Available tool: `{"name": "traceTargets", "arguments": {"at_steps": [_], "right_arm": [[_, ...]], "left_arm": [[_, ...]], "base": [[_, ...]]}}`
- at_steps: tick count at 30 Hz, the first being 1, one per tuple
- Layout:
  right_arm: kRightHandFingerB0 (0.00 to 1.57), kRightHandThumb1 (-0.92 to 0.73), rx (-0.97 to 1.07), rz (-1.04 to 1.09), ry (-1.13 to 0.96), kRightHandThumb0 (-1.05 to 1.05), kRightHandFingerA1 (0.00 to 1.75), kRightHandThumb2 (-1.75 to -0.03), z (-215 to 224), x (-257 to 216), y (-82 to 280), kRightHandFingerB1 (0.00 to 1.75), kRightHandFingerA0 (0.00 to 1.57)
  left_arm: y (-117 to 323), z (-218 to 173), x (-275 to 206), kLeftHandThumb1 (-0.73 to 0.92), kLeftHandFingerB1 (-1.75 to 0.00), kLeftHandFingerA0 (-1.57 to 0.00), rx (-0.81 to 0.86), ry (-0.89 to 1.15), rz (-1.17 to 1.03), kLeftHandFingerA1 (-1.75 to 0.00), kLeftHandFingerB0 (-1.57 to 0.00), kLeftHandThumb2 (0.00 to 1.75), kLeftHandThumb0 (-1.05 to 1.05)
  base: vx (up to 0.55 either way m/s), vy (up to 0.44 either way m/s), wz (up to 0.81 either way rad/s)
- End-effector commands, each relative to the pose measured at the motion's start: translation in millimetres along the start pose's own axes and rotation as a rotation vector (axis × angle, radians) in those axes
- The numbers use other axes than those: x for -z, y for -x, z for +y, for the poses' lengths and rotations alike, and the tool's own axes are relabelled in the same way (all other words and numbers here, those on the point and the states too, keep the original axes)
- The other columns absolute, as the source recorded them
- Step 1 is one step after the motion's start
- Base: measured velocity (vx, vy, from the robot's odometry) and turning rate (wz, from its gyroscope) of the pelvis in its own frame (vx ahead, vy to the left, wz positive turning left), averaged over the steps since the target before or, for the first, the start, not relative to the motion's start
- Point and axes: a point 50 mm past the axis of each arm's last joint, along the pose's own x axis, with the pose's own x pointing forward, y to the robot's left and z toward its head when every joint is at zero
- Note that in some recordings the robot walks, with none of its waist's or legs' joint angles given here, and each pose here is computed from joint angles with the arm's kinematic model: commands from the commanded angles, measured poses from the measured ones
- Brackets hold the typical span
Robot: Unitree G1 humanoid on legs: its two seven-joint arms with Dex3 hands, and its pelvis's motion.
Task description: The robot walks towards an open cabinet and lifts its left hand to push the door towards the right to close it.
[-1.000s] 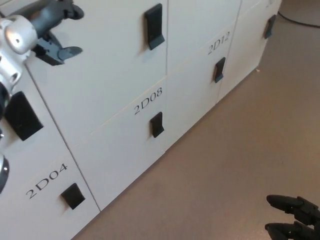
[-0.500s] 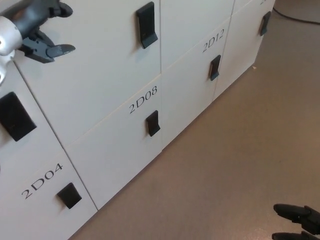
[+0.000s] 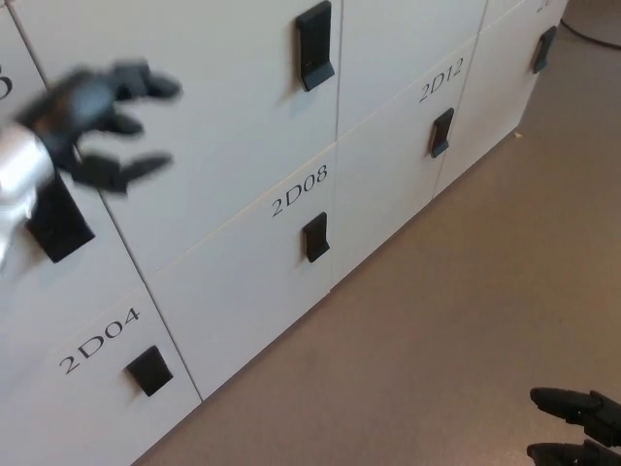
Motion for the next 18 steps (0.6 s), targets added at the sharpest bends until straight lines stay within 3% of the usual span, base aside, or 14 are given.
{"name": "traceTargets", "arguments": {"at_steps": [1,7,12,14,18], "right_arm": [[0.61,-0.6,-0.013,0.119,0.078,-0.18,0.61,-0.62,-23,23,-5,0.53,0.76],[0.61,-0.64,-0.015,0.131,0.08,-0.14,0.59,-0.59,-25,25,-9,0.5,0.76],[0.61,-0.64,-0.004,0.133,0.083,-0.13,0.58,-0.58,-24,21,-16,0.49,0.77],[0.61,-0.62,-0.004,0.127,0.087,-0.16,0.6,-0.61,-22,17,-25,0.52,0.75],[0.6,-0.61,-0.009,0.134,0.1,-0.16,0.59,-0.6,-21,18,-28,0.52,0.73]], "left_arm": [[194,-57,-62,0.65,-0.37,-0.5,0.197,0.221,-0.562,-0.38,-0.48,0.6,-0.54],[245,-87,-41,0.66,-0.38,-0.59,0.374,0.365,-0.464,-0.4,-0.53,0.6,-0.53],[253,-95,-30,0.67,-0.39,-0.62,0.392,0.389,-0.394,-0.43,-0.53,0.6,-0.54],[242,-101,10,0.67,-0.4,-0.58,0.292,0.387,-0.184,-0.44,-0.49,0.6,-0.45],[234,-106,38,0.67,-0.4,-0.58,0.211,0.368,-0.024,-0.42,-0.5,0.59,-0.4]], "base": [[0.0,0.0,0.0],[0.0,0.0,0.0],[0.0,0.0,0.0],[0.0,0.0,0.0],[0.0,0.0,0.0]]}}
